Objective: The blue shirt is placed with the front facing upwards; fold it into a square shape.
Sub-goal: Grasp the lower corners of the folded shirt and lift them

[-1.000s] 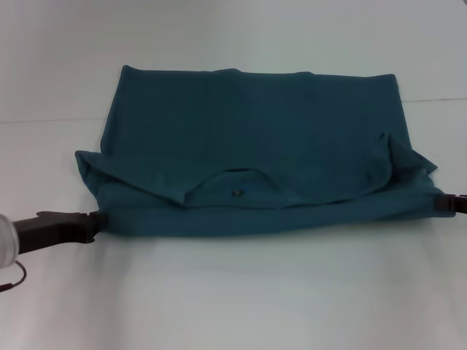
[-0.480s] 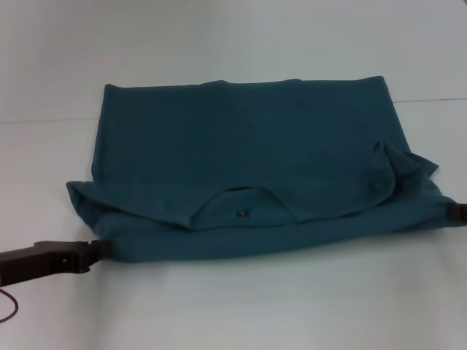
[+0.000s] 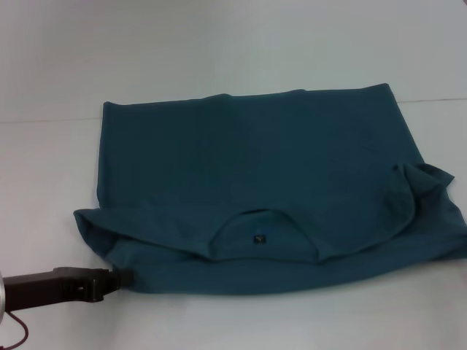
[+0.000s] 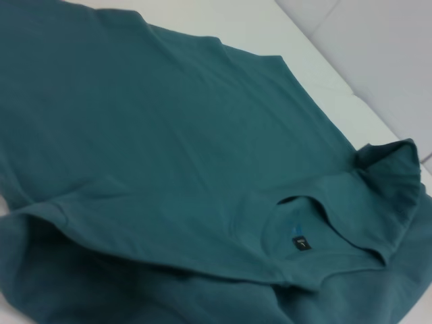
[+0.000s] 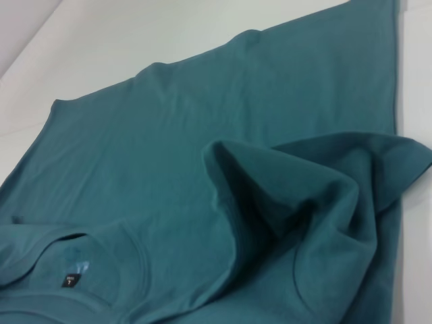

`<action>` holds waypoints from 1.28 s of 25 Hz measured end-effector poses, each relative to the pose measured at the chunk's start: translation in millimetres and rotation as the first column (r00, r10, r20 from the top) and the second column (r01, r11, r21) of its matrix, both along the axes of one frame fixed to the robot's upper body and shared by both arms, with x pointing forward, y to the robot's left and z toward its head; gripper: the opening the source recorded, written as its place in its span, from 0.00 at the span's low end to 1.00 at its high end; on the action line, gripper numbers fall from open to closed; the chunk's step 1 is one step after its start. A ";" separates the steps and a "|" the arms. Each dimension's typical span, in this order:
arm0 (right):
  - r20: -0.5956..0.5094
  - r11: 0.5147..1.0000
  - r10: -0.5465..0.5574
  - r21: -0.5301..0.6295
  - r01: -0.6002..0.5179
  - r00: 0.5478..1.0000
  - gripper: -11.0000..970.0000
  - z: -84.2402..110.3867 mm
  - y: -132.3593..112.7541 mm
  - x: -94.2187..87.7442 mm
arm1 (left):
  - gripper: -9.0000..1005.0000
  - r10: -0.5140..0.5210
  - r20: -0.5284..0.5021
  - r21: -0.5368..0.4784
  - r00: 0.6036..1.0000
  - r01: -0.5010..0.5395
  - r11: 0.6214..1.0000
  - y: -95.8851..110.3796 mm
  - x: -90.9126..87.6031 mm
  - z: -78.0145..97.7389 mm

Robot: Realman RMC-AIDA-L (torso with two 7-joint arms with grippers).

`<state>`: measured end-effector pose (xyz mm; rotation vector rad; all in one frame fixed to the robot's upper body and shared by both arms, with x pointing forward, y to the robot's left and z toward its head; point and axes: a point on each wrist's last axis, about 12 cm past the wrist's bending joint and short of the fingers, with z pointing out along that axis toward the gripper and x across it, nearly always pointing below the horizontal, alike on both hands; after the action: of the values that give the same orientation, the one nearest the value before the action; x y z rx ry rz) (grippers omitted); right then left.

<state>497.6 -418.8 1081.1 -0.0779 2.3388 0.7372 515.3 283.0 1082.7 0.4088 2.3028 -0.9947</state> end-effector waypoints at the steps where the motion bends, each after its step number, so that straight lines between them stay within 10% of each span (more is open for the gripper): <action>1: -0.003 1.000 -0.003 0.005 0.003 1.000 0.08 -0.5 -0.7 -2.1 | 0.02 -0.003 -0.005 -0.004 1.000 0.003 1.000 -0.1 -0.9 0.0; 20: 0.152 1.000 0.000 -0.008 0.001 0.988 0.09 92.5 3.4 64.2 | 0.02 -0.012 0.227 0.058 0.974 -0.001 0.998 1.8 55.4 85.5; 32: 0.077 1.000 0.012 0.015 -0.013 0.997 0.10 52.6 -2.3 18.3 | 0.02 -0.048 0.148 0.024 0.988 0.045 0.999 7.3 20.9 58.6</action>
<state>515.9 -421.2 1133.7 -0.1120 2.2615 0.7452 536.1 290.2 1141.3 0.5295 2.1806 -0.9307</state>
